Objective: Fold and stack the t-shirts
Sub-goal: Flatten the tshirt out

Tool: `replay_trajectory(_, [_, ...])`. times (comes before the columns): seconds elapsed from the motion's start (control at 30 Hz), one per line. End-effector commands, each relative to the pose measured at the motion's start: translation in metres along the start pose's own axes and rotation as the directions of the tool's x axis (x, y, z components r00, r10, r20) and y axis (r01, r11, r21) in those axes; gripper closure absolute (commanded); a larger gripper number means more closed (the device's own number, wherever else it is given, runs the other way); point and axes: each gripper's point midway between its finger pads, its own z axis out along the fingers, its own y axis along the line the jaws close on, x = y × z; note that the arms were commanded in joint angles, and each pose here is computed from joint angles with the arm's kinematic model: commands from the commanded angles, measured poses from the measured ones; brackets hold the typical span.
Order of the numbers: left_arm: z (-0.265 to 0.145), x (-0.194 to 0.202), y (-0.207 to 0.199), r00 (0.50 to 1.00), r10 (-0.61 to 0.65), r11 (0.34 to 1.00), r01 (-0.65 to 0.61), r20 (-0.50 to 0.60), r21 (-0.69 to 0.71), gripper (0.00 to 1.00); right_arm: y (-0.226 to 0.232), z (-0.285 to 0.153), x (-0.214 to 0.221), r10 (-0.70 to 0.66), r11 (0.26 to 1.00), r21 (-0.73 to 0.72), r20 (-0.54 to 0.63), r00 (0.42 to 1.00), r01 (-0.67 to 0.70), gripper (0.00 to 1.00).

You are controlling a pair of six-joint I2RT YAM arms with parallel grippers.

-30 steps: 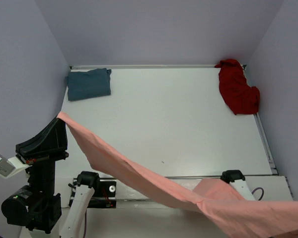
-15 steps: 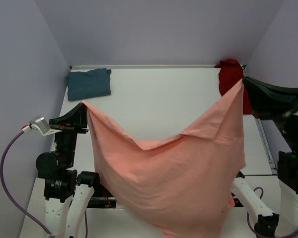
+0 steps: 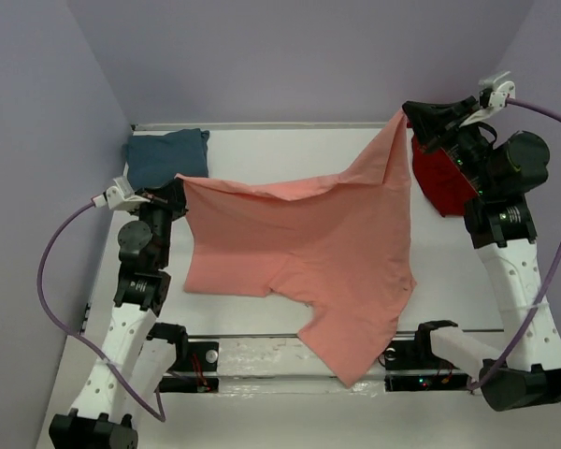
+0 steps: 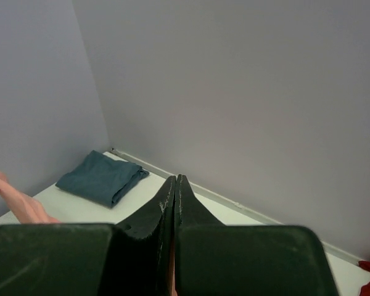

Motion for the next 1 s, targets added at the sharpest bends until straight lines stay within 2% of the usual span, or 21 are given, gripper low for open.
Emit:
replay_trajectory(0.0, [0.025, -0.012, -0.002, 0.994, -0.046, 0.999, 0.047, 0.094, -0.002, 1.0, -0.02, 0.026, 0.017, -0.034, 0.999, 0.02, 0.051, 0.998, 0.033, 1.0])
replay_trajectory(0.13, [0.056, 0.022, 0.014, 1.0, -0.03, 0.998, 0.03, -0.002, -0.057, 1.0, -0.043, 0.051, 0.067, -0.003, 0.999, 0.037, -0.004, 1.0, 0.003, 1.0])
replay_trajectory(0.33, [0.085, 0.046, 0.03, 0.999, -0.02, 0.994, 0.015, -0.044, -0.113, 1.0, -0.071, 0.082, 0.135, 0.046, 0.997, 0.063, -0.086, 0.995, -0.041, 1.0])
replay_trajectory(0.6, [0.127, 0.073, 0.046, 0.996, 0.003, 0.985, -0.018, -0.09, -0.174, 1.0, -0.102, 0.109, 0.187, 0.056, 0.993, 0.115, -0.145, 0.988, -0.039, 1.0])
replay_trajectory(0.7, [0.143, 0.084, 0.052, 0.994, 0.013, 0.981, -0.034, -0.11, -0.19, 1.0, -0.122, 0.118, 0.218, 0.054, 0.986, 0.164, -0.177, 0.983, -0.024, 1.0])
replay_trajectory(0.97, [0.189, 0.114, 0.067, 0.987, 0.039, 0.972, -0.074, -0.157, -0.223, 1.0, -0.173, 0.139, 0.261, 0.046, 0.953, 0.303, -0.21, 0.977, 0.02, 1.0])
